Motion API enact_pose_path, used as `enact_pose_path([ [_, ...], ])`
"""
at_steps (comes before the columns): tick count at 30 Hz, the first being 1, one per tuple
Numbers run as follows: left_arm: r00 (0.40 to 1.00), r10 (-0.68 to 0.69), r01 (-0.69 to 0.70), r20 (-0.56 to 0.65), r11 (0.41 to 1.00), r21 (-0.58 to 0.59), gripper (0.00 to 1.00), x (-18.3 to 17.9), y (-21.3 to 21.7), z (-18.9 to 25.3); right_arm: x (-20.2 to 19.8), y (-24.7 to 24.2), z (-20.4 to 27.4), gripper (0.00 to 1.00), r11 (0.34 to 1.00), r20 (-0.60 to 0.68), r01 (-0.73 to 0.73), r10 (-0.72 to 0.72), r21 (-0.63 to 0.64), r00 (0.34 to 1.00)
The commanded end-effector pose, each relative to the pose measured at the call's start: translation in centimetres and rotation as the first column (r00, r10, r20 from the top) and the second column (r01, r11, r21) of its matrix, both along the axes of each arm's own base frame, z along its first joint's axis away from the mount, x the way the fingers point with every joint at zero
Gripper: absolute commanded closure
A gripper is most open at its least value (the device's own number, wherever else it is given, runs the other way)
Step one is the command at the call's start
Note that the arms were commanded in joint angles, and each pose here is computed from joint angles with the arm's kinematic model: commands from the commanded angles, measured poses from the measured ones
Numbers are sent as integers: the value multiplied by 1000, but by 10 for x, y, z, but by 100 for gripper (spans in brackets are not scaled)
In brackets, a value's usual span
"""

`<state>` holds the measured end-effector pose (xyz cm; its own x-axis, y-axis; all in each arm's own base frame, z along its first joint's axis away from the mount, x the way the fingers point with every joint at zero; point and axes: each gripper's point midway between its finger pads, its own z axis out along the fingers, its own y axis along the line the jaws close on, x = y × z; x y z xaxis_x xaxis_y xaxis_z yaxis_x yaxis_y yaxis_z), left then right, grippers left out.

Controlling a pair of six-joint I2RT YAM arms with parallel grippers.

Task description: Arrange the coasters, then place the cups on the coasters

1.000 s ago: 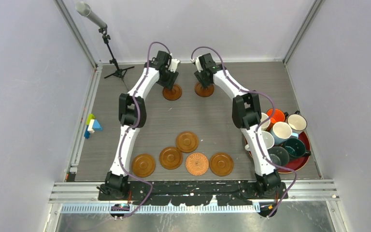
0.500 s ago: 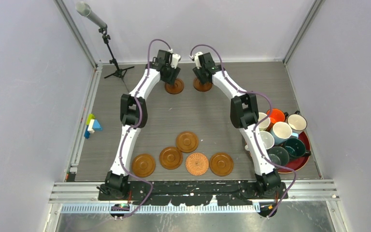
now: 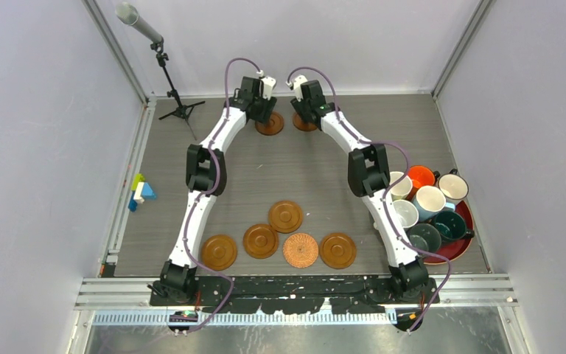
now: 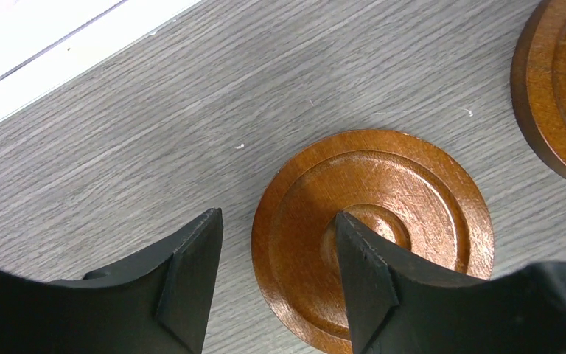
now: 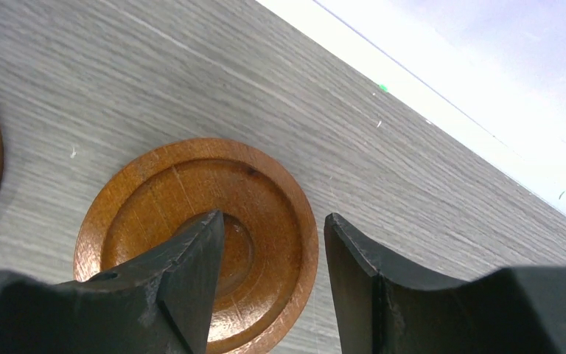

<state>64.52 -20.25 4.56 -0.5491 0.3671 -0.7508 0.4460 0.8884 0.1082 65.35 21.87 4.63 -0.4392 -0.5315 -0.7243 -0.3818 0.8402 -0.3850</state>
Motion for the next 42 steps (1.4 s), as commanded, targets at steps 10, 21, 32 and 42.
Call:
enact_pose_path([
  [10,992,53,-47,112,997,-60,38,23,2,29,-3,21,24,39,998,36,-49,47,50,998],
  [21,982,28,0,189,989,-145,31,-13,5,163,-46,37,180,36,984,159,-118,96,133,983],
  [32,954,-299,284,-38,935,-210,17,-205,7,187,-251,-9,189,27,932,-240,-330,359,153,902],
  [42,881,-441,413,-171,893,-177,16,-324,6,121,-374,-59,126,26,906,-455,-398,418,143,786],
])
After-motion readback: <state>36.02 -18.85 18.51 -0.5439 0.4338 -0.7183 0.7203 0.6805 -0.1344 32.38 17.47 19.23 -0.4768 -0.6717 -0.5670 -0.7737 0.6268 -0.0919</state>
